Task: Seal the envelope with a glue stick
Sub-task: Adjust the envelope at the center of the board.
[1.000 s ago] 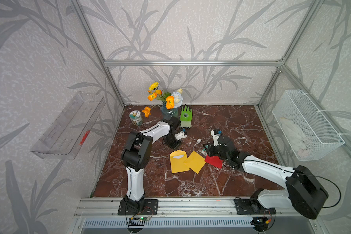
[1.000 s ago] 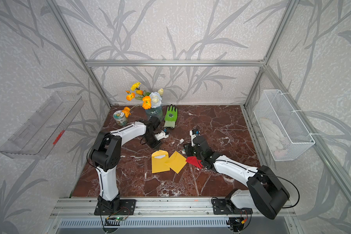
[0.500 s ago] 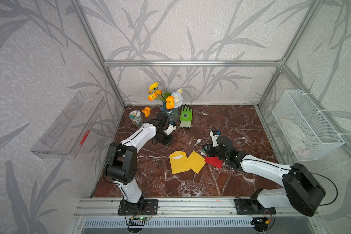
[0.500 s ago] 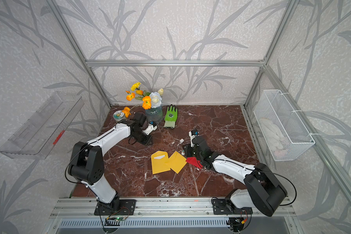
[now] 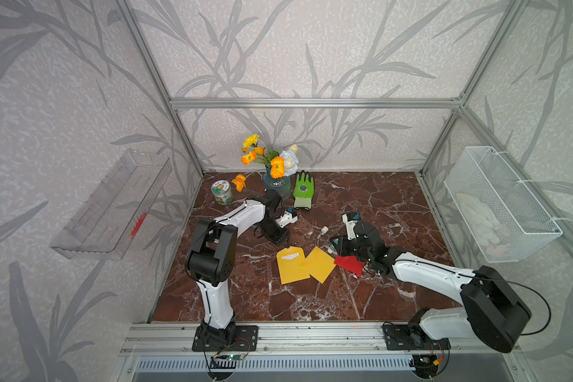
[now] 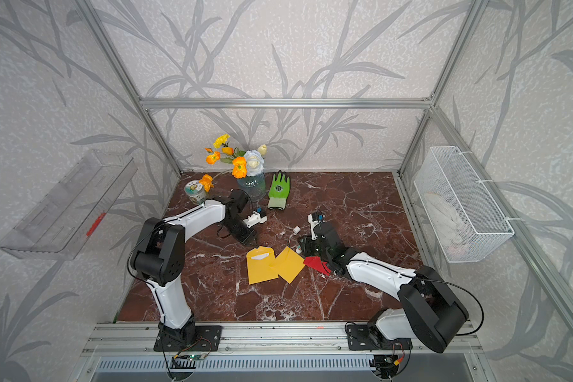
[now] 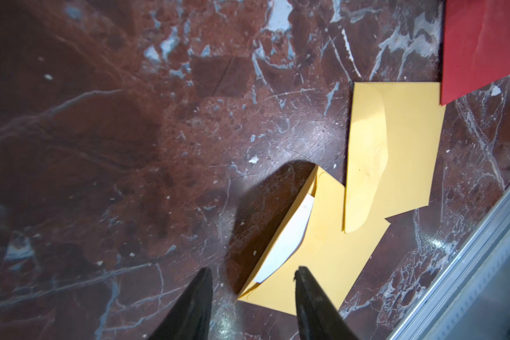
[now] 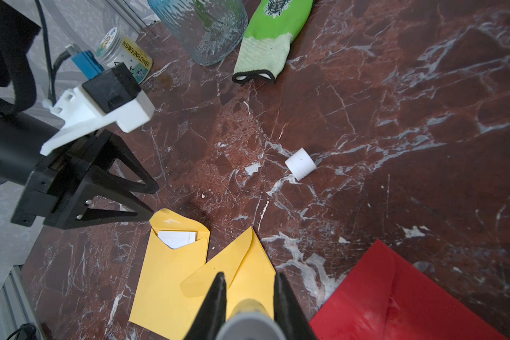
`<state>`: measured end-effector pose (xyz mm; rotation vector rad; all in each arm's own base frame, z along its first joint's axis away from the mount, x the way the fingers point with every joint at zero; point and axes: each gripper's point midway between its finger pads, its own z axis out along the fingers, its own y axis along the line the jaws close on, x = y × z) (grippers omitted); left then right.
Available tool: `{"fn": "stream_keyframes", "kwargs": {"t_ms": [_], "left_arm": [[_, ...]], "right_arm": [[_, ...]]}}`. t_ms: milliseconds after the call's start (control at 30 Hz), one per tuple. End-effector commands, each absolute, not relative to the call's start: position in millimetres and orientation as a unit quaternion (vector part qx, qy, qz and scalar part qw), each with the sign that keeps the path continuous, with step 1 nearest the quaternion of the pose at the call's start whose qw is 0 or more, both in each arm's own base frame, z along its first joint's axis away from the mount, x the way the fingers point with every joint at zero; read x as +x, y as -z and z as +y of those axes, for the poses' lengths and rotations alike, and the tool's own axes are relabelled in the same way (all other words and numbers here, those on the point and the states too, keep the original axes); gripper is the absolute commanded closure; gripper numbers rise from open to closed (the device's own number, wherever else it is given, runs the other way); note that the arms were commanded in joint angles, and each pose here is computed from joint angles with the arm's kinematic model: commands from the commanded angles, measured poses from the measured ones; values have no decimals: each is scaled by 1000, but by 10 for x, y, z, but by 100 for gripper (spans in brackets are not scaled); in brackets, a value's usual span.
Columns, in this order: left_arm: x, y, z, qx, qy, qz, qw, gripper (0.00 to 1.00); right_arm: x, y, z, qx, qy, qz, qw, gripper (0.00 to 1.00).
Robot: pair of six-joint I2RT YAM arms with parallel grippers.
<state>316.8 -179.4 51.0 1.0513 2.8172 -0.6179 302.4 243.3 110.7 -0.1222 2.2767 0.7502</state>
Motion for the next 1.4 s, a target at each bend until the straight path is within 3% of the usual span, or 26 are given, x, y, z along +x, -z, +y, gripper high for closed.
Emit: {"fn": "stream_keyframes", "kwargs": {"t_ms": [0, 333, 400, 500, 533, 1100, 1367], "left_arm": [[3121, -484, -1894, 358, 220, 907, 22, 56], [3084, -285, -1910, 351, 208, 913, -7, 67], [3091, -305, -1919, 345, 210, 915, -4, 75], [3128, -312, -1858, 333, 188, 924, 1, 99], [3135, -312, -1816, 330, 177, 927, 0, 100], [3307, -615, -1146, 151, 36, 982, 105, 100], [3213, -417, -1130, 132, 6, 986, 103, 82]], "right_arm": [[3083, -1193, 2428, -44, -297, 877, 375, 100], [3092, -1178, 2395, -40, -296, 879, 372, 100], [3094, -1182, 2396, -40, -297, 879, 371, 100], [3096, -1185, 2398, -41, -298, 879, 371, 100], [3098, -1176, 2395, -41, -298, 879, 370, 100], [3113, -1109, 2534, -46, -320, 882, 343, 100], [3111, -1099, 2573, -47, -327, 882, 335, 100]]}}
